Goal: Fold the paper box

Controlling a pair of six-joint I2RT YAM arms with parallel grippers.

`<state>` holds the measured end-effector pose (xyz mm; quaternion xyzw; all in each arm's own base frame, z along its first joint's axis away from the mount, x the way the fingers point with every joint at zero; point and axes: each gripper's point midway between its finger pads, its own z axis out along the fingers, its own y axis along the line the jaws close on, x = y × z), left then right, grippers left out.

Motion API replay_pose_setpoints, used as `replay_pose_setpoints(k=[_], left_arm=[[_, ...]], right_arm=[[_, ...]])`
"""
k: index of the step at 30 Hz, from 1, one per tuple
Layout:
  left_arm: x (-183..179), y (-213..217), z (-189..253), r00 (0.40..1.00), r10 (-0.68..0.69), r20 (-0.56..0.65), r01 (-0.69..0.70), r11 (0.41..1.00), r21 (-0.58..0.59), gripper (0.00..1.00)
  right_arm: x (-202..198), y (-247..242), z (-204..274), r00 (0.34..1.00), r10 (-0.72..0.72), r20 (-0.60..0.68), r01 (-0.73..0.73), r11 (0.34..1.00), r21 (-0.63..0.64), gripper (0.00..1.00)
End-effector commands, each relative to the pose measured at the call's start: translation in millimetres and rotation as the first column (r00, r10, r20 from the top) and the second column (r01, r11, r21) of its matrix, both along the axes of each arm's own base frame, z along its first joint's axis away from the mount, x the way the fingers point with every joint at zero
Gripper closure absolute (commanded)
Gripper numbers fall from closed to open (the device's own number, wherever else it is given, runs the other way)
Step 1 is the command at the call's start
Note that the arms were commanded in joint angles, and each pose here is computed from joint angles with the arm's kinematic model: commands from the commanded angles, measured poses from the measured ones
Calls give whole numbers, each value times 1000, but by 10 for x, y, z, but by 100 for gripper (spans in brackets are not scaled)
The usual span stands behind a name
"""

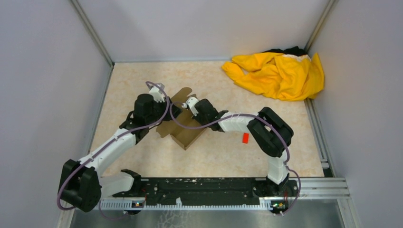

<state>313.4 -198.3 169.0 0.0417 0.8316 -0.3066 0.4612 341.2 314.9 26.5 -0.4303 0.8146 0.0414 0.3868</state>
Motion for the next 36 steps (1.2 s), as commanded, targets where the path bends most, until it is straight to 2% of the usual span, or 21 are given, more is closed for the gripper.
replay_pose_setpoints(k=[1,11,18,36], left_arm=[[-36,-11,45,1000,-12,13,12,1000,-14,56],[-80,10,6,1000,-11,15,11,1000,-14,56],[-88,28,-12,1000,-6,14,6,1000,-10,56],[-64,38,-83,1000,2,0,-2,1000,4,56]], right_arm=[[-266,-227,-222,998,40,-40,-46,986,-162,97],[-236,-237,-149,991,48,121,-12,960,-280,98],[-154,-232,-17,963,41,266,51,943,-330,98],[-98,-232,-6,949,22,316,81,947,-310,94]])
